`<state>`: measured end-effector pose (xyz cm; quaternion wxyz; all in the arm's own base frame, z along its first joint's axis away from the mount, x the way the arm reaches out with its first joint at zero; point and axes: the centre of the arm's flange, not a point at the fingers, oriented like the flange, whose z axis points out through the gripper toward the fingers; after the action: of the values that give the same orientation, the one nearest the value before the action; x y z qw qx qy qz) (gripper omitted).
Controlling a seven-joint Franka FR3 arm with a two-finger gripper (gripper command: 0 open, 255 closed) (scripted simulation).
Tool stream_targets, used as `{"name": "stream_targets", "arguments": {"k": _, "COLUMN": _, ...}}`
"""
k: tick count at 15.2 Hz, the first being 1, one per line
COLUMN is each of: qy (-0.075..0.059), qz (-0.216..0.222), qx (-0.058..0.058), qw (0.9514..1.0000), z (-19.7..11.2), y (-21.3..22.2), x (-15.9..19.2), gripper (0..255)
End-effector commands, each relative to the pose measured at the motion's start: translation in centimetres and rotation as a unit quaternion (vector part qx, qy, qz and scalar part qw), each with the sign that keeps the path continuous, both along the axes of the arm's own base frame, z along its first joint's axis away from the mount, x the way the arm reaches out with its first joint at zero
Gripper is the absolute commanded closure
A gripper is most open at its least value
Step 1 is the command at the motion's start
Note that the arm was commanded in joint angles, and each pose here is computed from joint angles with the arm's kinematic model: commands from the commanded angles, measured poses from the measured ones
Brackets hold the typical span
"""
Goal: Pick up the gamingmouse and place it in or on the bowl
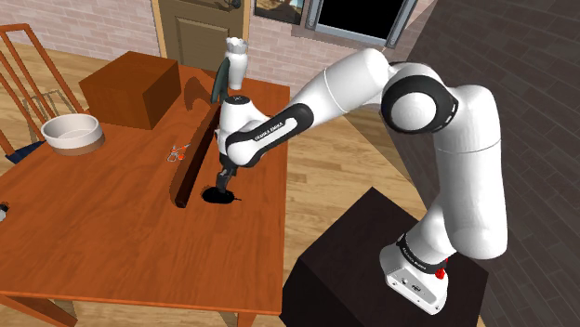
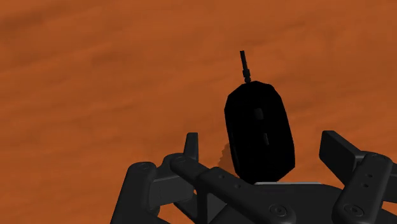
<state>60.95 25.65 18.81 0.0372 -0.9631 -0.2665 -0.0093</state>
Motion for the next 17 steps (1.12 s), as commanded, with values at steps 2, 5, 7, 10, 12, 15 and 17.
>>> {"name": "stream_targets", "arguments": {"k": 2, "qy": 0.001, "qz": 0.021, "qx": 0.004, "qw": 0.9998, "z": -2.5, "y": 2.2, "x": 0.8, "gripper": 0}}
{"name": "stream_targets", "arguments": {"k": 5, "qy": 0.001, "qz": 0.021, "qx": 0.004, "qw": 0.9998, "z": -4.1, "y": 2.4, "x": 0.8, "gripper": 0}}
{"name": "stream_targets", "arguments": {"k": 7, "qy": 0.001, "qz": 0.021, "qx": 0.004, "qw": 0.9998, "z": -5.1, "y": 2.5, "x": 0.8, "gripper": 0}}
{"name": "stream_targets", "arguments": {"k": 10, "qy": 0.001, "qz": 0.021, "qx": 0.004, "qw": 0.9998, "z": -6.5, "y": 2.6, "x": 0.8, "gripper": 0}}
{"name": "stream_targets", "arguments": {"k": 12, "qy": 0.001, "qz": 0.021, "qx": 0.004, "qw": 0.9998, "z": -6.5, "y": 2.6, "x": 0.8, "gripper": 0}}
{"name": "stream_targets", "arguments": {"k": 15, "qy": 0.001, "qz": 0.021, "qx": 0.004, "qw": 0.9998, "z": -6.5, "y": 2.6, "x": 0.8, "gripper": 0}}
{"name": "stream_targets", "arguments": {"k": 17, "qy": 0.001, "qz": 0.021, "qx": 0.004, "qw": 0.9998, "z": -6.5, "y": 2.6, "x": 0.8, "gripper": 0}}
